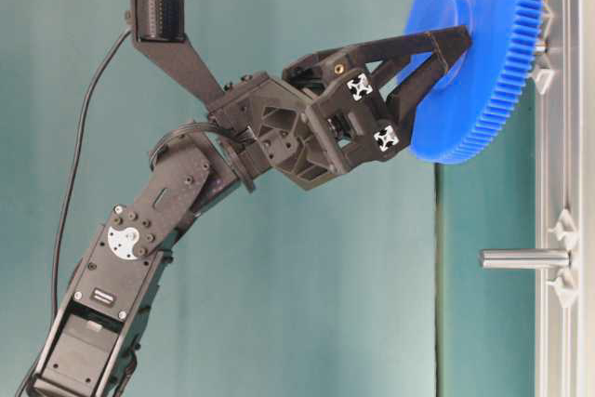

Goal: Insert the large gear onto the shaft.

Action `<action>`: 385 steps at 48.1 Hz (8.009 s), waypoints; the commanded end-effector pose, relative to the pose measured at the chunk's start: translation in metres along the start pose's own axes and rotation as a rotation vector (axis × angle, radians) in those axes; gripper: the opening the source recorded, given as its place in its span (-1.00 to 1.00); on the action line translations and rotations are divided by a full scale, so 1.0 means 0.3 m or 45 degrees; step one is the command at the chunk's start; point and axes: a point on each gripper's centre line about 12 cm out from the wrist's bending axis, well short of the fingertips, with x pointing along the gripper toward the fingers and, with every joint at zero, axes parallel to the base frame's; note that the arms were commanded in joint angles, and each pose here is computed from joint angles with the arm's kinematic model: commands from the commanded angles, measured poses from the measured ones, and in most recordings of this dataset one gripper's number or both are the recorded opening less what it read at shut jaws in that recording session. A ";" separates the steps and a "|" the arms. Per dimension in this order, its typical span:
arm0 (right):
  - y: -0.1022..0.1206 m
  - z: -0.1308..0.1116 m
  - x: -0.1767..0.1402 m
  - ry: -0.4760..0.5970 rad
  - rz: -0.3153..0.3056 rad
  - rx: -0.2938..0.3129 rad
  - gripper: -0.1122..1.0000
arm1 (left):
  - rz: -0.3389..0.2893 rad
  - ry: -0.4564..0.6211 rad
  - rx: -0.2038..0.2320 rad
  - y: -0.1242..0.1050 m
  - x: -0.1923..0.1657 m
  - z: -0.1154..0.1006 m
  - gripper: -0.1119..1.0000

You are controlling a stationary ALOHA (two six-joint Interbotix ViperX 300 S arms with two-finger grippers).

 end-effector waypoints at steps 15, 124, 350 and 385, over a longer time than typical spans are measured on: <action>0.000 0.014 0.001 -0.018 -0.001 0.014 0.45 | 0.052 -0.044 -0.036 0.072 -0.048 0.020 0.60; -0.001 0.009 0.001 -0.047 -0.002 0.019 0.45 | -0.032 0.161 -0.087 0.065 -0.017 0.048 0.75; -0.008 -0.050 -0.029 0.034 -0.017 0.029 0.45 | -0.027 -0.260 -0.378 -0.135 -0.635 -0.090 0.84; -0.010 -0.074 -0.026 0.049 -0.022 0.086 0.45 | -0.039 -0.381 -0.342 -0.216 -0.677 -0.239 0.84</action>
